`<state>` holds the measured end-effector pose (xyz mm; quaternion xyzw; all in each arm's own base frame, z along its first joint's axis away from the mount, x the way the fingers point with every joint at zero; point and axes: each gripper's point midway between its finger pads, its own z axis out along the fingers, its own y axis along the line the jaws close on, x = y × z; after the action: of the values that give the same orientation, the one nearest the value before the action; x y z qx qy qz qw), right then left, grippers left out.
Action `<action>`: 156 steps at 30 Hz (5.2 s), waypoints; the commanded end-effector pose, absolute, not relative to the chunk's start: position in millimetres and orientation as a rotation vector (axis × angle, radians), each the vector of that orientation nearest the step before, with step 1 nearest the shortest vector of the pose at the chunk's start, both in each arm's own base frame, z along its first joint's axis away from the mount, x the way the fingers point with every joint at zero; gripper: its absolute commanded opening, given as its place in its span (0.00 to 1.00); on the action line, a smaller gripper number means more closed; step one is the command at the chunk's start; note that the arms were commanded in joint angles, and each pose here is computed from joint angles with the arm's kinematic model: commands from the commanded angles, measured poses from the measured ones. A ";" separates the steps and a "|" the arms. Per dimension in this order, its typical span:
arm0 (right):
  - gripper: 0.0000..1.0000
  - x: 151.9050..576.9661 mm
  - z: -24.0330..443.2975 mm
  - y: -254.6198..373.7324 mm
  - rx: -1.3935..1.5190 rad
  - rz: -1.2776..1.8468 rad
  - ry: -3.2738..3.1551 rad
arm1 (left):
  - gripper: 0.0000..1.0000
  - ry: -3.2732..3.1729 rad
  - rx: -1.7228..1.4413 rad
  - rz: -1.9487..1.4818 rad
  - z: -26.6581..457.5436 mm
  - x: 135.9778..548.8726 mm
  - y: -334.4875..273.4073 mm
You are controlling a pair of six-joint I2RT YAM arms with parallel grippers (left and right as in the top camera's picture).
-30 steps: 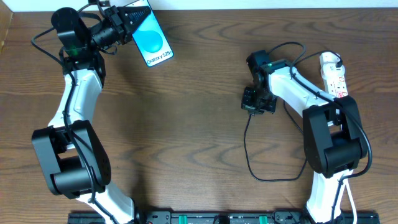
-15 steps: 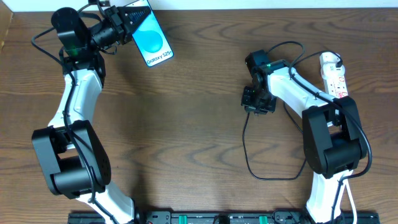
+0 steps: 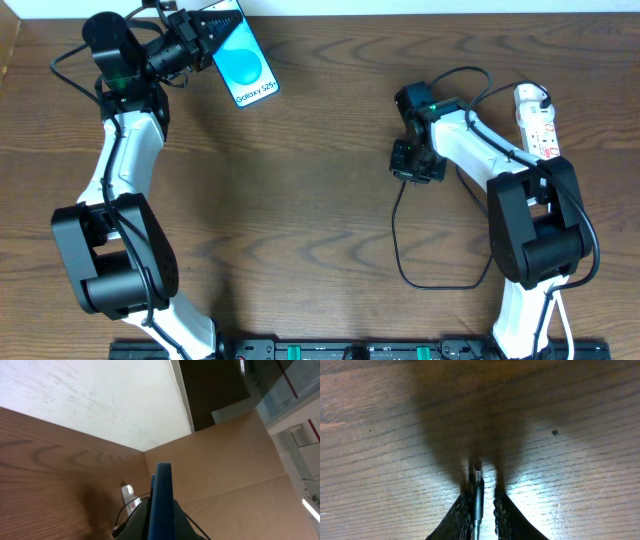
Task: Plug charger to phone and switch on socket
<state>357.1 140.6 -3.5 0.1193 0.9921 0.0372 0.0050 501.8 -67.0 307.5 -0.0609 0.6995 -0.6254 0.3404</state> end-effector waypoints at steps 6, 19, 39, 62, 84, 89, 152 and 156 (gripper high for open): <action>0.04 331.2 -40.2 122.4 0.370 -0.063 3.194 | 0.07 1.801 -0.100 -1.619 321.8 495.7 -69.5; 0.01 333.5 -33.5 169.8 0.164 0.413 3.230 | 0.07 1.801 -0.101 -1.620 321.8 495.7 -69.5; 0.01 355.5 170.6 311.7 -0.792 2.188 2.050 | 0.07 1.807 -0.119 -1.636 321.8 495.5 -70.2; 0.01 358.8 235.1 321.1 -0.904 2.111 1.892 | 0.07 1.802 -0.114 -1.633 322.4 498.3 -86.6; 0.01 357.7 235.0 322.2 -0.908 2.113 1.892 | 0.07 1.825 0.013 -1.688 322.6 486.3 -153.7; 0.01 357.6 235.0 322.1 -0.903 2.117 1.898 | 0.07 1.822 0.035 -1.680 322.4 485.3 -156.1; 0.01 359.0 235.5 322.6 -0.886 2.120 1.903 | 0.07 1.889 -0.111 -1.681 305.1 493.6 -154.5; 0.01 358.9 235.5 322.6 -0.886 2.120 1.903 | 0.07 1.890 -0.105 -1.685 305.1 492.7 -157.3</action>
<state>360.8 318.2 230.4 -0.2946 0.6384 0.7071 0.0755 499.5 -152.2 291.1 -0.0560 0.7173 -0.6270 0.2988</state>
